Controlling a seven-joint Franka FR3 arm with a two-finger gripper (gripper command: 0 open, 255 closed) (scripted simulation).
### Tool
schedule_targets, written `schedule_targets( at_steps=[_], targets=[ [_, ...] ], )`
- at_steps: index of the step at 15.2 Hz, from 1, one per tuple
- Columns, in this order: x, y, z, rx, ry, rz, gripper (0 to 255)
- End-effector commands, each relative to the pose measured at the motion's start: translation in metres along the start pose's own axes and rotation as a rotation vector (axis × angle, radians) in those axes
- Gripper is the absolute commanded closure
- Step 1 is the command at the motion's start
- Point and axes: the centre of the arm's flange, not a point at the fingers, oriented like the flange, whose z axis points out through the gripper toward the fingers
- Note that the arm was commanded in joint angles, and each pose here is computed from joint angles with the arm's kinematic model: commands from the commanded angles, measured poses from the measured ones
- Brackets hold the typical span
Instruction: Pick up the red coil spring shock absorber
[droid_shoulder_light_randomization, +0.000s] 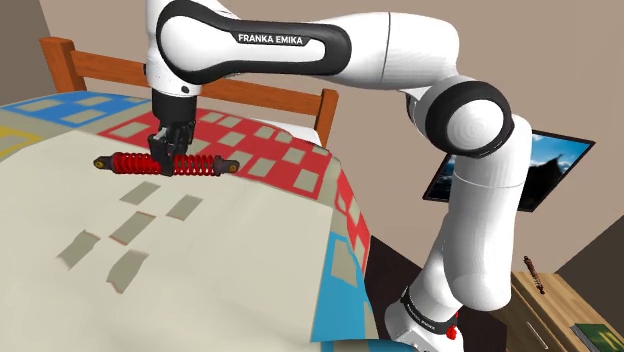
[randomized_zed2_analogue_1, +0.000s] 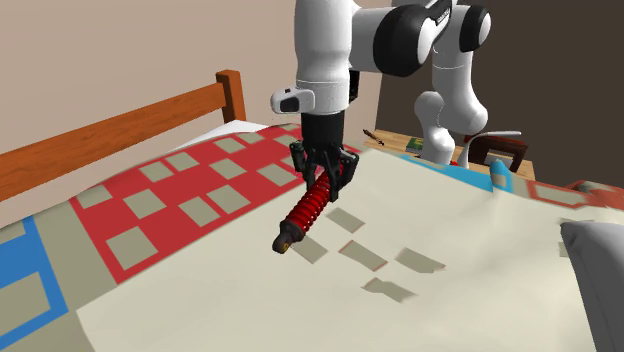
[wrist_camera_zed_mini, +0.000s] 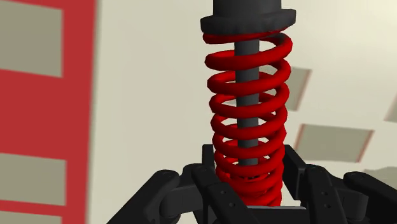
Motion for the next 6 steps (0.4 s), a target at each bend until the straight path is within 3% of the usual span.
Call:
schedule_targets(
  at_steps=[1,6],
  targets=[
    [0.0,0.0,-0.011,0.0,0.0,0.0,255],
    [0.001,-0.001,-0.028,0.0,0.0,0.0,255]
  ],
)
